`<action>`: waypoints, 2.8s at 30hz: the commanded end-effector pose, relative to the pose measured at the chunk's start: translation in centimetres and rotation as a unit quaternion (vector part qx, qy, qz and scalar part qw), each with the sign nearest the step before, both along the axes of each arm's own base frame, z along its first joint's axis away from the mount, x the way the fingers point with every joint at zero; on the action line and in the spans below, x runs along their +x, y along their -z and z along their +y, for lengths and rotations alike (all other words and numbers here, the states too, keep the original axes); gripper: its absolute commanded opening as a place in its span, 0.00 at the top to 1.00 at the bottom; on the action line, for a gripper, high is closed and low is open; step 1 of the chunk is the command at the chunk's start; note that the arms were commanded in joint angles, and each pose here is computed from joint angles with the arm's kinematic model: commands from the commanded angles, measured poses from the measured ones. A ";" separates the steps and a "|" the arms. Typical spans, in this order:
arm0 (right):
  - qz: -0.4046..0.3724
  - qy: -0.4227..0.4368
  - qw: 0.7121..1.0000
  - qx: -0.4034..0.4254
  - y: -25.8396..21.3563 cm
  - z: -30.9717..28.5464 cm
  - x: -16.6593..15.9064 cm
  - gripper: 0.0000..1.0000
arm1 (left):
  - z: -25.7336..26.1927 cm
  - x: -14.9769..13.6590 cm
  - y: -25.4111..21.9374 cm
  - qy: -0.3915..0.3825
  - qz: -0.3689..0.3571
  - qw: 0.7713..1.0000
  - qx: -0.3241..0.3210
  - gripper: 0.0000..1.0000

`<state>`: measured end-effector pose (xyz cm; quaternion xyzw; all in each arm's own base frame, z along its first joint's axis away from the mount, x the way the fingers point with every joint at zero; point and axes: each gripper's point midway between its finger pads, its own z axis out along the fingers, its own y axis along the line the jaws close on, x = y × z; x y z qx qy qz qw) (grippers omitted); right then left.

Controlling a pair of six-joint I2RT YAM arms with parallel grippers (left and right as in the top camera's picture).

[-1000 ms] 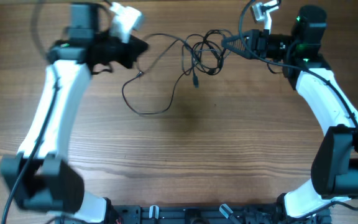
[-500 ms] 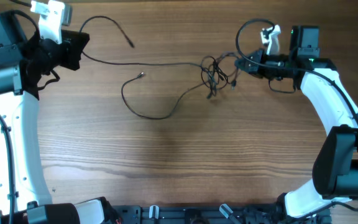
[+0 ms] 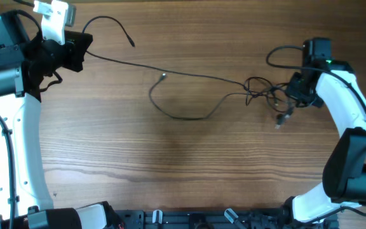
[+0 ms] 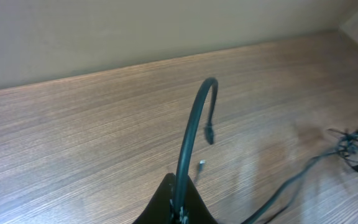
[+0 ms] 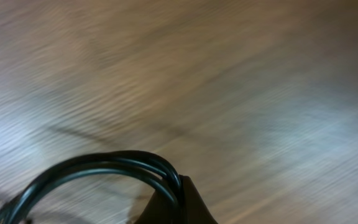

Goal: Untangle cables

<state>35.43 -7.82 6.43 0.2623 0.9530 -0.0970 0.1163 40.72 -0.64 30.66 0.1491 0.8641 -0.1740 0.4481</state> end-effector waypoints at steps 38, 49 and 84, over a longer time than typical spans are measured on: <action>-0.145 -0.237 0.949 0.151 -8.3 18.2 7.0 0.95 | -11.3 -0.9 3.2 0.153 0.064 0.985 -0.037 0.31; -0.213 -0.304 0.905 0.207 -15.6 23.0 8.6 0.95 | -15.8 -0.2 8.7 0.206 0.127 0.969 -0.040 0.37; -0.254 -0.350 0.846 0.313 -24.1 26.6 2.5 0.95 | -28.6 0.6 14.6 0.375 0.080 0.919 -0.090 0.43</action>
